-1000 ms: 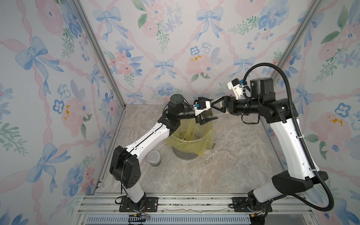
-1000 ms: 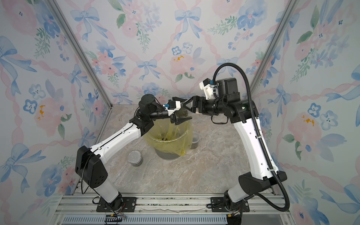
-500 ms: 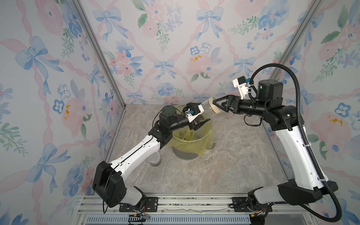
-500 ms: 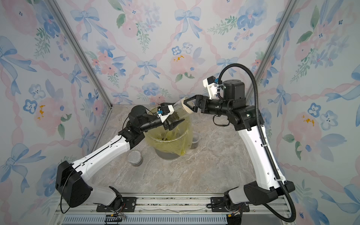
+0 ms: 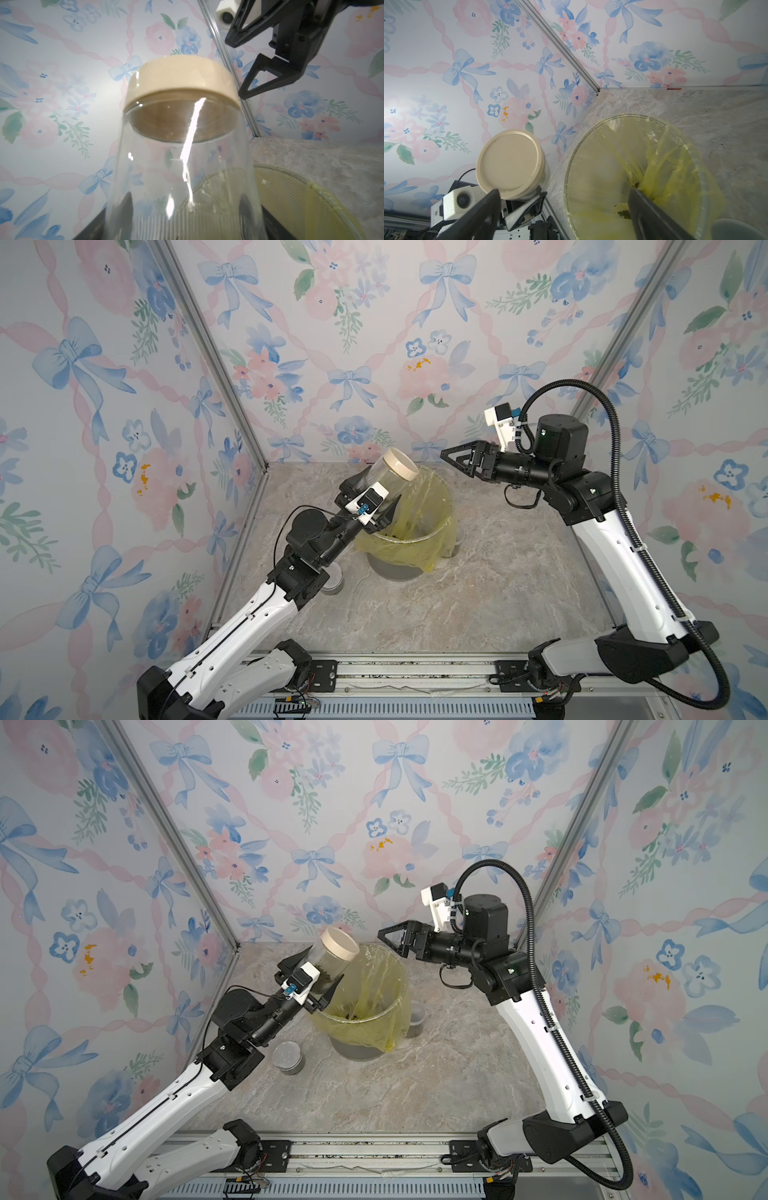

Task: Empty moldy tea leaves from jars
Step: Unscrew the lid from the jar.

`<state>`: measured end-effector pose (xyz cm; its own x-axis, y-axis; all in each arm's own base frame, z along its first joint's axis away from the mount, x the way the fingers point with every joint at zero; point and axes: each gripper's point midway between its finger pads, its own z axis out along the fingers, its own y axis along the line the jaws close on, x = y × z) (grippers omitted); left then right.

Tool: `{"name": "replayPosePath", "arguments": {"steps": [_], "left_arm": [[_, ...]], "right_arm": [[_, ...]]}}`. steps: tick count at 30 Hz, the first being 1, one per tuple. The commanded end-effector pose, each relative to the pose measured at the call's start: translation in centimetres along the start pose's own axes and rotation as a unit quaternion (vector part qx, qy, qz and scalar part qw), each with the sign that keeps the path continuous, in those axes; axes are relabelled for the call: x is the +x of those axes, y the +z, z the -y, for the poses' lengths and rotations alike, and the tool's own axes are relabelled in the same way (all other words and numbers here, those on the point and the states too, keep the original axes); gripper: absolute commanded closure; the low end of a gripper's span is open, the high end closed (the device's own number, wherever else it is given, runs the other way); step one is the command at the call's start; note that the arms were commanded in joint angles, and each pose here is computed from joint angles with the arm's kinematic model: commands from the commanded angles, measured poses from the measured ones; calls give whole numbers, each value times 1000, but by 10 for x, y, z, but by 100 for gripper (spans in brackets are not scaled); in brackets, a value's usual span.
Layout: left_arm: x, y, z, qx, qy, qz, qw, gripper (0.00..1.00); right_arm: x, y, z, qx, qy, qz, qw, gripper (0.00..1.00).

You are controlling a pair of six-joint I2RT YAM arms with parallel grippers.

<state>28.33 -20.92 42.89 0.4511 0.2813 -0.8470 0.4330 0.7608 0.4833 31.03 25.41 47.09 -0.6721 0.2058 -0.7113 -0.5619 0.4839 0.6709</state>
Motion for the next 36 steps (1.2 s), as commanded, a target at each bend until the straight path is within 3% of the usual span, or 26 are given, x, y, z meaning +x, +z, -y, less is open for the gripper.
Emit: {"name": "replayPosePath", "arguments": {"steps": [1,9,18,26,33,36], "left_arm": [[-20,-13,-31,-81,51,30,995,86],[-21,-14,-53,-139,142,8,980,86],[-46,-3,-66,-164,188,33,968,87],[-51,7,-61,-150,185,46,970,87],[-50,11,-57,-140,179,53,972,87],[-46,12,-55,-137,174,49,974,87]], "right_arm": [[-6,5,-25,-28,-6,23,999,4],[-7,24,-57,-58,-8,49,997,3],[-7,59,-72,-89,6,68,994,3],[1,90,-64,-83,13,47,995,3],[-11,93,-69,-102,16,65,993,0],[-16,94,-72,-111,17,69,991,5]]}}
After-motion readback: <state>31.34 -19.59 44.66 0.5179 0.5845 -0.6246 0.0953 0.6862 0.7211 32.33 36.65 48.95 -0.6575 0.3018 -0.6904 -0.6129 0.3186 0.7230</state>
